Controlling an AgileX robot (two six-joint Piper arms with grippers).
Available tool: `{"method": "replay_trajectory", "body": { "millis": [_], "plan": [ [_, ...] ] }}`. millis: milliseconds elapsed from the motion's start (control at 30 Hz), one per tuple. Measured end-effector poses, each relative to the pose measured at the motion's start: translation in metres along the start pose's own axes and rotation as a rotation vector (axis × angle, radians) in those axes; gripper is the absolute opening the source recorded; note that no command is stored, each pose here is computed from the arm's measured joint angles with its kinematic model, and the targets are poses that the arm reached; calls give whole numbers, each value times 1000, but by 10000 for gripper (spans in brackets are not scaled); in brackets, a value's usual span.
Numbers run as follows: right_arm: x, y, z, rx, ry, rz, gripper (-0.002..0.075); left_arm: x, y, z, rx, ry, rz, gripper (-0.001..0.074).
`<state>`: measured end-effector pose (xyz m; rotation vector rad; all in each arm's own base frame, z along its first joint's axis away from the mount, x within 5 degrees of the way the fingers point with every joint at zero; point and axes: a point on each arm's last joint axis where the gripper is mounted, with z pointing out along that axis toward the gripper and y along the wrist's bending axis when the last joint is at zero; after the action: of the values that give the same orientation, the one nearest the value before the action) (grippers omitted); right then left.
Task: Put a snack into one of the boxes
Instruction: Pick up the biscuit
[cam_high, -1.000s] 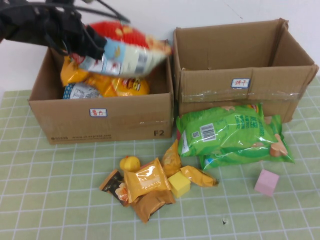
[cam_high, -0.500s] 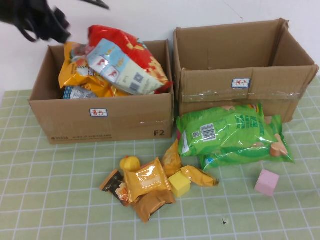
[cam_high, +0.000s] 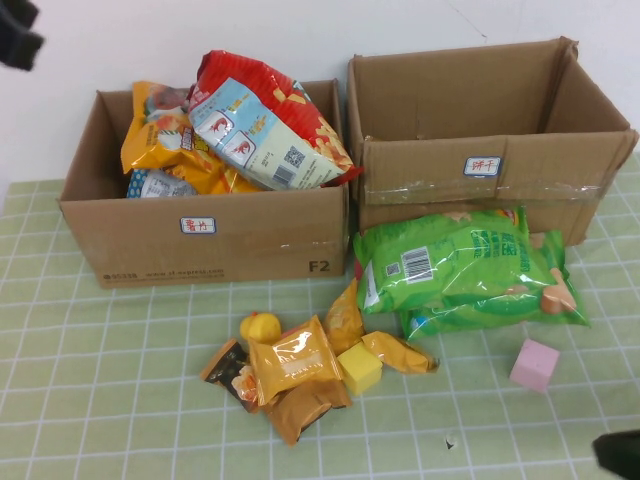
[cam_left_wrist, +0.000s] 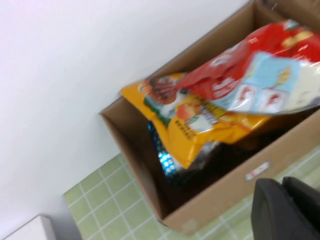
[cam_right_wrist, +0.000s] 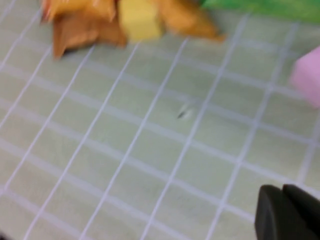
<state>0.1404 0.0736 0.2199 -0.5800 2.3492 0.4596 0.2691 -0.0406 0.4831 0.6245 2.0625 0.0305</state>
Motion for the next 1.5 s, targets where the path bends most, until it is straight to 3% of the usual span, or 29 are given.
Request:
{"method": "replay_trajectory", "body": {
  "millis": [200, 333, 533, 667, 833, 900, 1067, 1333, 1500],
  "plan": [
    [-15, 14, 13, -88, 68, -125, 17, 47, -35, -56, 12, -135, -74, 0],
    [-51, 27, 23, -107, -3, -243, 63, 121, -72, -69, 49, -141, -109, 0],
    [-95, 52, 65, -163, 12, -337, 148, 204, -103, -71, -6, -124, -112, 0],
    [-120, 74, 107, -202, 26, -349, 287, 240, -115, -69, -41, -108, -137, 0],
    [-138, 100, 172, -243, 69, -364, 589, 276, -126, -55, -53, -60, -132, 0],
    [-144, 106, 189, -250, 68, -371, 628, 283, -127, -49, -52, -36, -129, 0],
    [-156, 112, 223, -234, 38, -364, 651, 278, -124, -49, -82, -97, -126, 0],
    [-142, 110, 253, -242, 104, -308, 651, 276, -123, -50, -90, -115, -126, 0],
    [-141, 111, 252, -259, 125, -310, 560, 276, -123, -50, -93, -120, -126, -1]
  ]
}}
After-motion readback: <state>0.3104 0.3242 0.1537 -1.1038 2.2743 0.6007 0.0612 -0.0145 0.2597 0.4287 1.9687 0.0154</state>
